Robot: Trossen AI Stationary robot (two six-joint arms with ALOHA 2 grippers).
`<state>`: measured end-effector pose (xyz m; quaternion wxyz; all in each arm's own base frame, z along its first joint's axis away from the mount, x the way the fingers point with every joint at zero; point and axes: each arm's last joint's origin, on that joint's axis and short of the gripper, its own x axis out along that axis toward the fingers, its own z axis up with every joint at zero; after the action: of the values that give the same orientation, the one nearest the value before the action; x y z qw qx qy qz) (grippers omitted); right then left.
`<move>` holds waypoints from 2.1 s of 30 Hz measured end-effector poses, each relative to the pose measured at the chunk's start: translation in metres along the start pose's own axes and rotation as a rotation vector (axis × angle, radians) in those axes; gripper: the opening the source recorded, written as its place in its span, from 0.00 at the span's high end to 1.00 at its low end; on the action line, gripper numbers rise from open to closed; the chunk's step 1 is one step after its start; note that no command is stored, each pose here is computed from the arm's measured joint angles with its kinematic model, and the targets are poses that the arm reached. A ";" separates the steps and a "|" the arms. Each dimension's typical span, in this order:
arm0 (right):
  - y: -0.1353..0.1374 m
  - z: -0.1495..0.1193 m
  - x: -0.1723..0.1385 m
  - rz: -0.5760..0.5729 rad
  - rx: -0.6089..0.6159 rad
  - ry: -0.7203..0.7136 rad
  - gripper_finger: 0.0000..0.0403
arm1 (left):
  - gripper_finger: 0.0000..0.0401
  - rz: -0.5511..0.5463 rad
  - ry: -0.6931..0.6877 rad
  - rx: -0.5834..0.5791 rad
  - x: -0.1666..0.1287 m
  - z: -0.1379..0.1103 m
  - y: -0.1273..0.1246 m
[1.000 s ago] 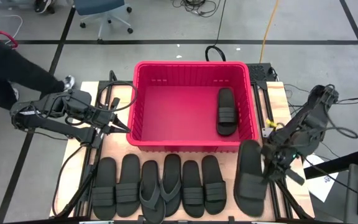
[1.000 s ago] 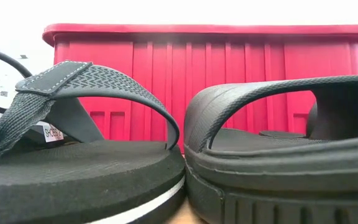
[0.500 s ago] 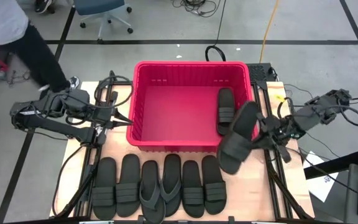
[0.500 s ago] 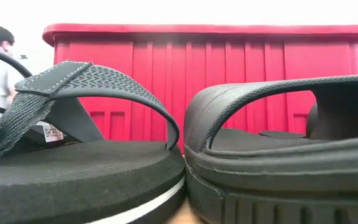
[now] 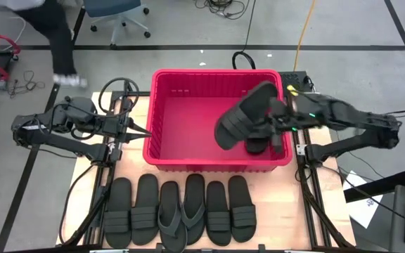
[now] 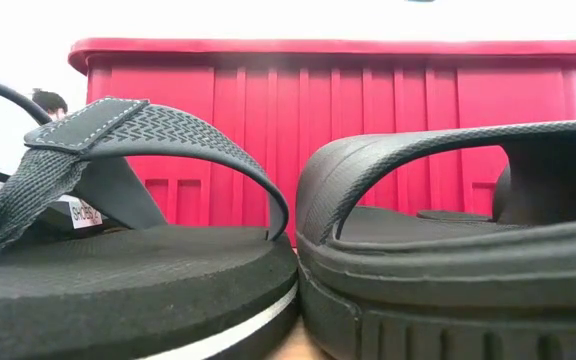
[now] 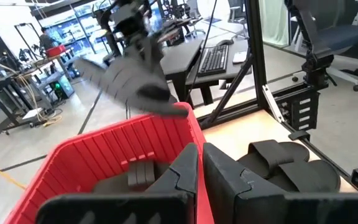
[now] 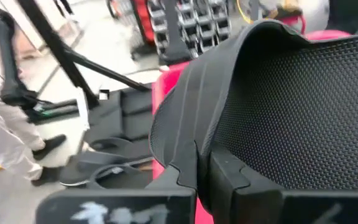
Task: Pick and place slides into bin
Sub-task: Put the black slide into the red bin
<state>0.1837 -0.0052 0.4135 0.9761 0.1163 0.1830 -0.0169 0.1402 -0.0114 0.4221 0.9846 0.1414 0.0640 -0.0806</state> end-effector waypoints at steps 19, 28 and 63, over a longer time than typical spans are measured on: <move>-0.146 -0.028 0.089 -0.005 0.051 0.355 0.99 | 0.94 -0.002 0.002 -0.029 0.000 0.000 0.000; -0.175 -0.067 0.126 0.043 0.048 0.608 0.99 | 0.94 -0.012 0.037 -0.031 0.000 -0.004 -0.001; -0.211 -0.111 0.132 0.298 -0.207 0.813 1.00 | 0.94 -0.012 0.036 -0.031 0.000 -0.003 -0.001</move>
<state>0.2519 -0.1828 0.2187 0.8232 0.0401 0.5338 0.1893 0.1395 -0.0115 0.4185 0.9848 0.1272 0.0836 -0.0830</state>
